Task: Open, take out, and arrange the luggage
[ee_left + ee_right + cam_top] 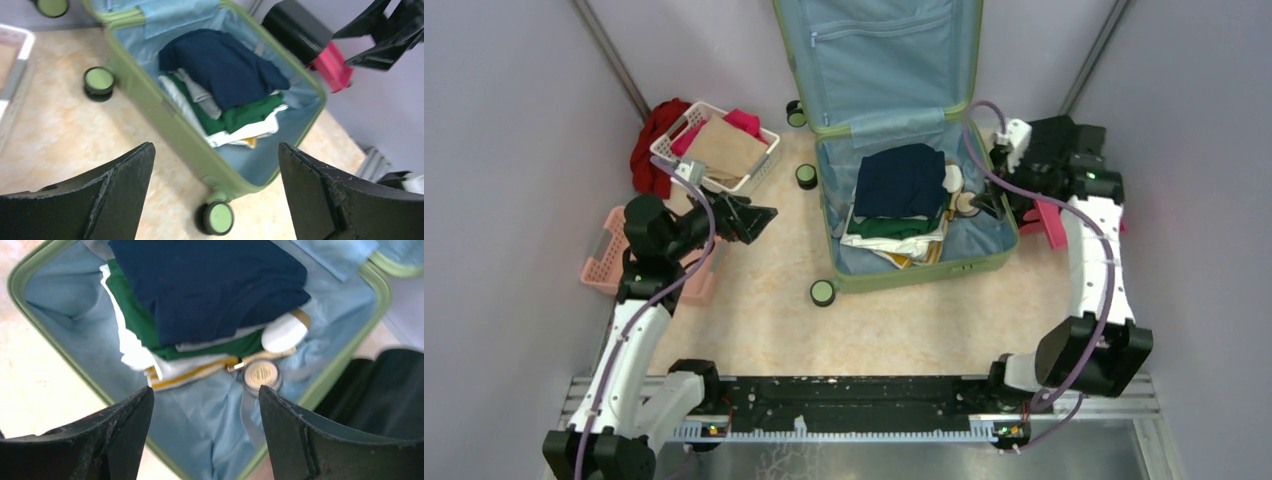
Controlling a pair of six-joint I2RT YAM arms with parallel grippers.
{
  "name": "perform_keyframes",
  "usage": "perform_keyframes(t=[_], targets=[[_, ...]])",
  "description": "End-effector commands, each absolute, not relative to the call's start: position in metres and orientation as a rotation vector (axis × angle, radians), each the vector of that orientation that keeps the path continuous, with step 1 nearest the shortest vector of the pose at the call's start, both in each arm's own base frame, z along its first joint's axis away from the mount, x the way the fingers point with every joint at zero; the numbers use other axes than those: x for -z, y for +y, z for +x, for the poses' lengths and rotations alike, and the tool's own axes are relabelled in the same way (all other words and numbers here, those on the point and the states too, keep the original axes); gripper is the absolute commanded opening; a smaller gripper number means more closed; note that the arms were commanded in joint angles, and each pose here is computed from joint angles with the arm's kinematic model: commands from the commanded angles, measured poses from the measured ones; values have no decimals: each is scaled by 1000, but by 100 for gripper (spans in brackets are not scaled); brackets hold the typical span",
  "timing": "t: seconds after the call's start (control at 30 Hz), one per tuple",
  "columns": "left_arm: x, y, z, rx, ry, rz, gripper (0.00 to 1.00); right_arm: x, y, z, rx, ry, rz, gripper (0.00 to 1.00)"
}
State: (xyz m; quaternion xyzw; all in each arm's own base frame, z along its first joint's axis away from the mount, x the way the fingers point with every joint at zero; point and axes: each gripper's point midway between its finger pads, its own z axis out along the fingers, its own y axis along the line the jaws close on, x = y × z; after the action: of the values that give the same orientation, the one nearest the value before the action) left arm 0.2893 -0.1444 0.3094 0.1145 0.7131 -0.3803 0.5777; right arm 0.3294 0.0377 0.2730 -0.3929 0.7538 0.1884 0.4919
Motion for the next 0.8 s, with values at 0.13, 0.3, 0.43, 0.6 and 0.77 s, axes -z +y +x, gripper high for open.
perform_keyframes(t=[0.13,0.3,0.43,0.6,0.77], targets=[[-253,-108,285,588,1683,240,99,-238,50,394,-188,2054,-1048,77],[-221,-98,281,536,1728,192,99,-194,43,413,8,2216,-1092,79],[-217,-92,284,494,1755,182,99,-171,34,424,92,2249,-1115,80],[-211,-91,288,485,1794,176,99,-149,27,437,202,2258,-1186,81],[-211,-86,287,456,1787,168,99,-131,27,446,262,2264,-1249,83]])
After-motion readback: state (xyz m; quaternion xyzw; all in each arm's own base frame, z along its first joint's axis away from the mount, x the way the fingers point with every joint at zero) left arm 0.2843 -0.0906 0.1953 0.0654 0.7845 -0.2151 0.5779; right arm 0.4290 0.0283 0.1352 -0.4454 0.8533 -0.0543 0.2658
